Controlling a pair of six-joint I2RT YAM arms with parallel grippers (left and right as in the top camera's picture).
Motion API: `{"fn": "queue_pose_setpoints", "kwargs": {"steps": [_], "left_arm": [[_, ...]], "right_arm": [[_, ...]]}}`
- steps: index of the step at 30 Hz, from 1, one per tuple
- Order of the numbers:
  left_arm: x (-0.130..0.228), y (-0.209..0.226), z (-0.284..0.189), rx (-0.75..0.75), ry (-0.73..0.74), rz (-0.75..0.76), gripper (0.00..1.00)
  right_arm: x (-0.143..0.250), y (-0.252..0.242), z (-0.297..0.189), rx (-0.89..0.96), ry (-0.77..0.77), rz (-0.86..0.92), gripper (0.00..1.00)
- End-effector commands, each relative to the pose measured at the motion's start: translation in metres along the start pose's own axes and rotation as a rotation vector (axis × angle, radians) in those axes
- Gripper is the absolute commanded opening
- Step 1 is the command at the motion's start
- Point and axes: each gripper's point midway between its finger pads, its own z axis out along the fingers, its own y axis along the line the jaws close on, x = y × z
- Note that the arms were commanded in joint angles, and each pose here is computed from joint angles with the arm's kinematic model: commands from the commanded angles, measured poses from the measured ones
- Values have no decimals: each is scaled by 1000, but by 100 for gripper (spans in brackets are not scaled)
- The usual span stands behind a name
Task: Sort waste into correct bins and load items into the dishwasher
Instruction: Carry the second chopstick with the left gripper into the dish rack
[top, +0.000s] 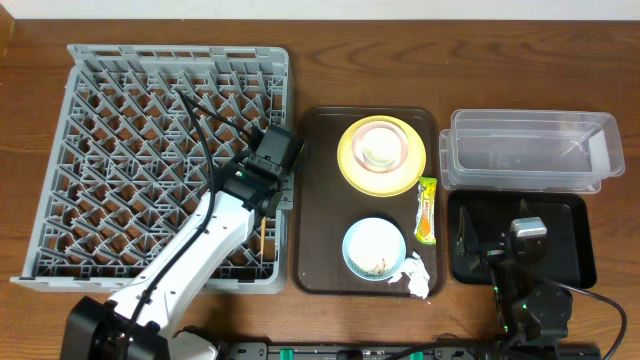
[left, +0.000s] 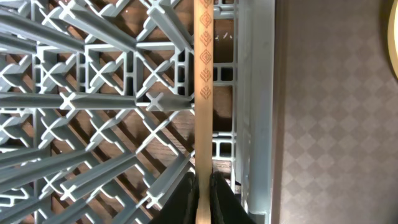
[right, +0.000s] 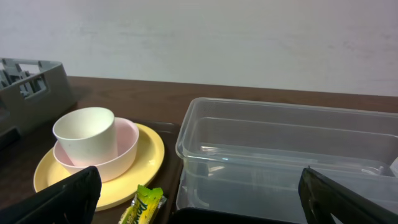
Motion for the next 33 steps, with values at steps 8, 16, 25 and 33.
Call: {"fn": "queue_pose_setpoints", "kwargs": {"steps": [8, 16, 25, 33], "left_arm": [[-15, 0, -5, 3, -49, -15, 30], [-5, -39, -51, 306, -10, -16, 33], [40, -88, -66, 499, 160, -15, 34], [74, -128, -52, 446, 214, 113, 34]], "right_arm": [[2, -2, 0, 8, 6, 12, 99], [2, -2, 0, 8, 6, 12, 99], [2, -2, 0, 8, 6, 12, 99], [2, -2, 0, 8, 6, 12, 99]]}}
